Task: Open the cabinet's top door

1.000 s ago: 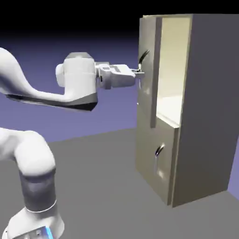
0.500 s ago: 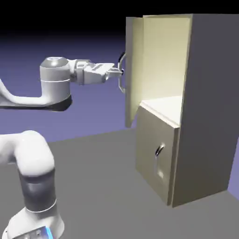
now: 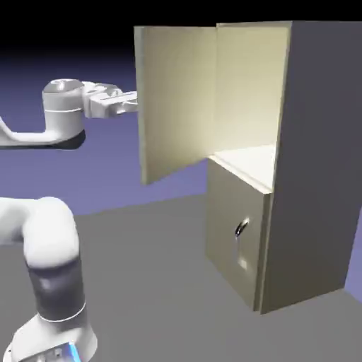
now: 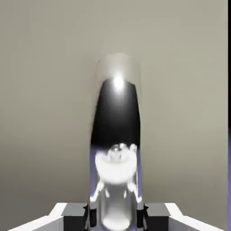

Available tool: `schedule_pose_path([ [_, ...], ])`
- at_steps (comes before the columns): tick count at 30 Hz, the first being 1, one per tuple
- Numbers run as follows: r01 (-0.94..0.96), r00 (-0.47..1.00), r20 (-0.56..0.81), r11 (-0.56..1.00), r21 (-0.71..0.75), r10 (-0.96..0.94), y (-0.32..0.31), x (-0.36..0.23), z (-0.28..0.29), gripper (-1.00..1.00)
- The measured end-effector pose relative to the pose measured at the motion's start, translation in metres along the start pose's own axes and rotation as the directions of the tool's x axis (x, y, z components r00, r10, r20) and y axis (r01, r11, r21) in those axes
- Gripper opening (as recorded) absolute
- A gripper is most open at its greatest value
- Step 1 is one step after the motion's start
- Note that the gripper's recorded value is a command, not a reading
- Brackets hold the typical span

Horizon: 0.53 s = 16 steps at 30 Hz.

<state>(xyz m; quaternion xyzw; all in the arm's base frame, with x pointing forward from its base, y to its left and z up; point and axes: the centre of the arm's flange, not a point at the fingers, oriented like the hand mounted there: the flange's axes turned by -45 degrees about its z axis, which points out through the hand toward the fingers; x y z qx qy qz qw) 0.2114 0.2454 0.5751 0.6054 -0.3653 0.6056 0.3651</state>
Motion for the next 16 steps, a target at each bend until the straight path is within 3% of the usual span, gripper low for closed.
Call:
schedule_pose_path([
  [15, 0.0, 1.0, -0.001, 0.916, -0.401, 0.0, -0.079, 0.0, -0.088, -1.0],
  [16, 0.0, 1.0, -0.001, 0.913, -0.408, 0.0, -0.081, 0.0, -0.089, 1.0],
])
